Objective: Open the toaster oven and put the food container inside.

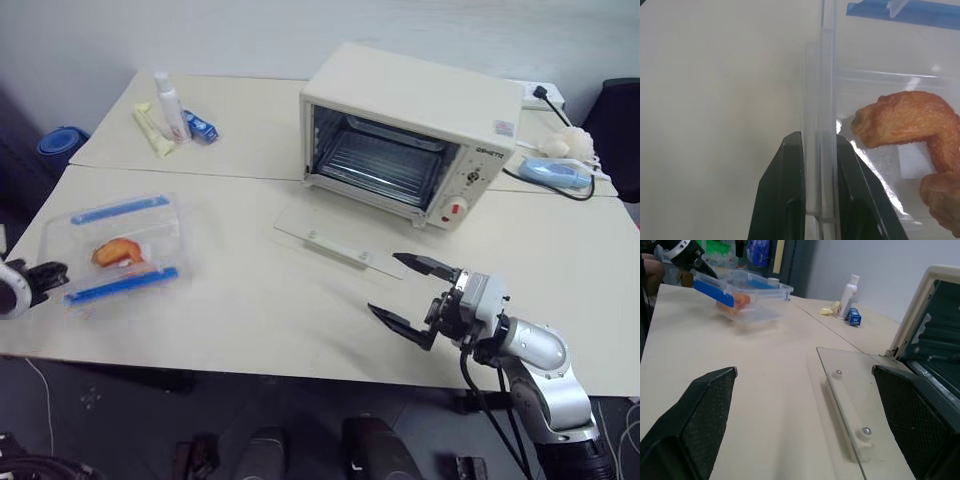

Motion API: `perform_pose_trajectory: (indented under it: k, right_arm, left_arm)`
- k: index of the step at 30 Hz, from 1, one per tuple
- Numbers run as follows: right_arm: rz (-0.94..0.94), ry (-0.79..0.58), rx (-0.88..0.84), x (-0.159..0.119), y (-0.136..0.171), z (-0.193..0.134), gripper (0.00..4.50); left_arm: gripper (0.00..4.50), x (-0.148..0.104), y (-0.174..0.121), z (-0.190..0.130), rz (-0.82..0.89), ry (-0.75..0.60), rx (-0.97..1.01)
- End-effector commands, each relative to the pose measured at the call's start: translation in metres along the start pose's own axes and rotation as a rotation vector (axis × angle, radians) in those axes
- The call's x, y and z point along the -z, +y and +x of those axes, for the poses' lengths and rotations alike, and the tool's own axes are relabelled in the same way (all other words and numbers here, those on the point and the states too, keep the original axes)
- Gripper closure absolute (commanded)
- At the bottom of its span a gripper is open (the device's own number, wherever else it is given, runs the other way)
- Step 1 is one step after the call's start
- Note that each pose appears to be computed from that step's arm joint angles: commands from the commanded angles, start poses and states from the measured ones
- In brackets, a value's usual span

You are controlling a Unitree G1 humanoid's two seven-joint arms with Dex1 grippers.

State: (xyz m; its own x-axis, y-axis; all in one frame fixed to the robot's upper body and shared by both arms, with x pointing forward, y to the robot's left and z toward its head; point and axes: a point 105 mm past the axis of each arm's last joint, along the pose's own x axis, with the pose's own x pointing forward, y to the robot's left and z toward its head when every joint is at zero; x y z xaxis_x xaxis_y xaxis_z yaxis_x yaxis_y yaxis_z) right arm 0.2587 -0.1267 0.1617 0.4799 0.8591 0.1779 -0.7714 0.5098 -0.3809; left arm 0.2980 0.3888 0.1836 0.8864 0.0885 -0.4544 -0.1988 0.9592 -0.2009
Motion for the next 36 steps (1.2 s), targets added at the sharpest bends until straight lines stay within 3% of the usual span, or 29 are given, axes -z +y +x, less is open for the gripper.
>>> perform_pose_trajectory:
  k: [1, 6, 11, 16, 19, 27, 32, 36]
  right_arm:
    - [-0.049, 0.000, 0.048, -0.009, -0.008, -0.011, 0.00]
    - [-0.066, 0.049, 0.126, -0.008, -0.012, -0.029, 0.00]
    - [-0.066, 0.104, 0.215, -0.006, -0.008, -0.050, 0.00]
    - [-0.065, 0.122, 0.280, -0.008, 0.000, -0.059, 0.00]
    - [-0.065, 0.121, 0.325, -0.010, 0.005, -0.061, 0.00]
    - [-0.070, 0.110, 0.392, -0.014, 0.014, -0.060, 0.00]
    - [-0.078, 0.110, 0.412, -0.017, 0.014, -0.061, 0.00]
    - [-0.080, 0.110, 0.425, -0.017, 0.013, -0.063, 0.00]
  left_arm:
    - [4.25, -0.031, -0.042, -0.010, 0.143, -0.059, 0.139]
    - [4.25, -0.035, -0.133, -0.002, 0.348, -0.007, 0.405]
    - [4.25, -0.038, -0.225, 0.011, 0.431, -0.001, 0.626]
    - [4.25, -0.024, -0.283, 0.025, 0.460, 0.058, 0.717]
    - [4.25, -0.014, -0.303, 0.043, 0.495, 0.086, 0.679]
    - [4.25, -0.019, -0.342, 0.067, 0.432, 0.001, 0.669]
    - [4.25, -0.026, -0.338, 0.078, 0.438, -0.037, 0.610]
    - [2.92, -0.026, -0.338, 0.079, 0.418, -0.040, 0.618]
